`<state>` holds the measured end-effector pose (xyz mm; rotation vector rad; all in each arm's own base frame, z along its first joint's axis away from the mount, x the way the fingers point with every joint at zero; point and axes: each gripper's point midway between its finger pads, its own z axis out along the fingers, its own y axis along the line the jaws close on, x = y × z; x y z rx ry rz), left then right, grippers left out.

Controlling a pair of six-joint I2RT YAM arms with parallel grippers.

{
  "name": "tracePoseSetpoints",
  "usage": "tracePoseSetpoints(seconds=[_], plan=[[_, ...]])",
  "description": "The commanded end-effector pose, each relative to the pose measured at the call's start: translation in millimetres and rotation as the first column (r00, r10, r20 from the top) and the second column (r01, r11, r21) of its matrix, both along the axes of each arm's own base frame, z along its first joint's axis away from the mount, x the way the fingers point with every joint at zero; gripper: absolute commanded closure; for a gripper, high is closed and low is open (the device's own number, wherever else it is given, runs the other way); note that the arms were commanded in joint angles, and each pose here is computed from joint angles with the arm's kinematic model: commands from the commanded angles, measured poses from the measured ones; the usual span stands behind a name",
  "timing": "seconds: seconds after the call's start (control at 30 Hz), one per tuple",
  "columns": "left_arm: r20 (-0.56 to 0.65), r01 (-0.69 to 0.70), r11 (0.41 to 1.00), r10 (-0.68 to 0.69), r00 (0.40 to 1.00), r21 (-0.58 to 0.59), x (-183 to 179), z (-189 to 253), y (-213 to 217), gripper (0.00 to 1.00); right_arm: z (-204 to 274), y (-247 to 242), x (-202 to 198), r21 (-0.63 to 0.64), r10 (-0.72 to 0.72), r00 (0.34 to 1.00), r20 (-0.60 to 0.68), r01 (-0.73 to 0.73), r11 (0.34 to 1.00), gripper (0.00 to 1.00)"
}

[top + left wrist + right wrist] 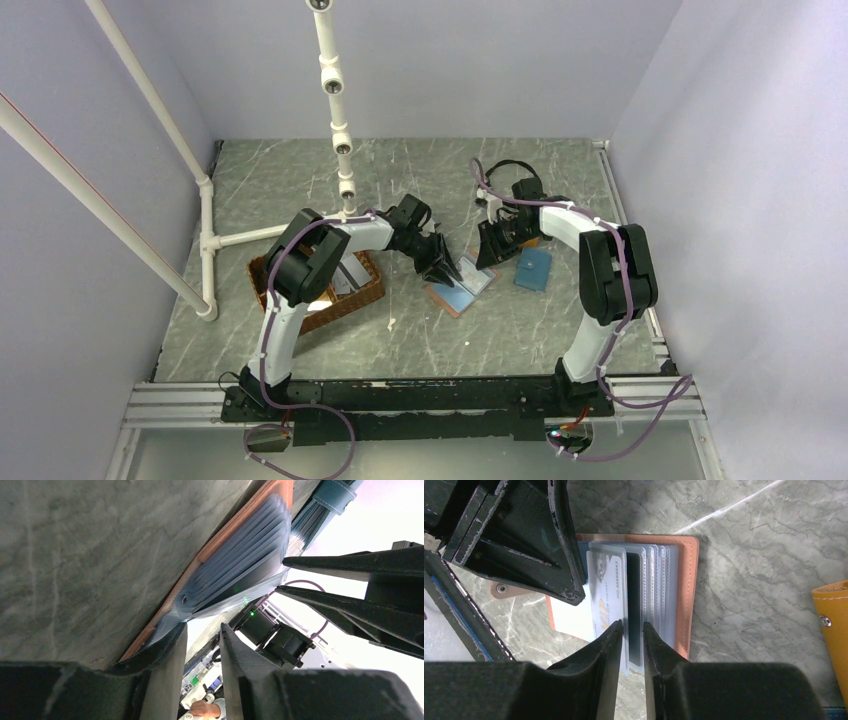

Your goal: Take the credit cards out of the card holder

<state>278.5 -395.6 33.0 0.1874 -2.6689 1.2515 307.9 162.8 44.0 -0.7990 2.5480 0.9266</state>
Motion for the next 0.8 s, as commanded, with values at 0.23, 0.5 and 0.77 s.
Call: tracePoseSetpoints(seconds=[0.23,0.5,0.77], plan=[[0.038,-0.004,1.000,0.004,0.999,0.003,14,-9,-2,0.63,10,16,-22,0.122,0.050,0.998,-0.036,-0.045,0.991,0.77],[0.058,-0.013,1.000,0.013,0.998,0.002,20,-8,-1,0.62,9,22,-28,0.142,0.062,0.996,-0.069,-0.051,0.988,0.69],[0.091,-0.025,1.000,0.024,0.996,0.001,24,-3,2,0.62,14,27,-34,0.177,0.062,0.995,-0.084,-0.046,0.983,0.73]])
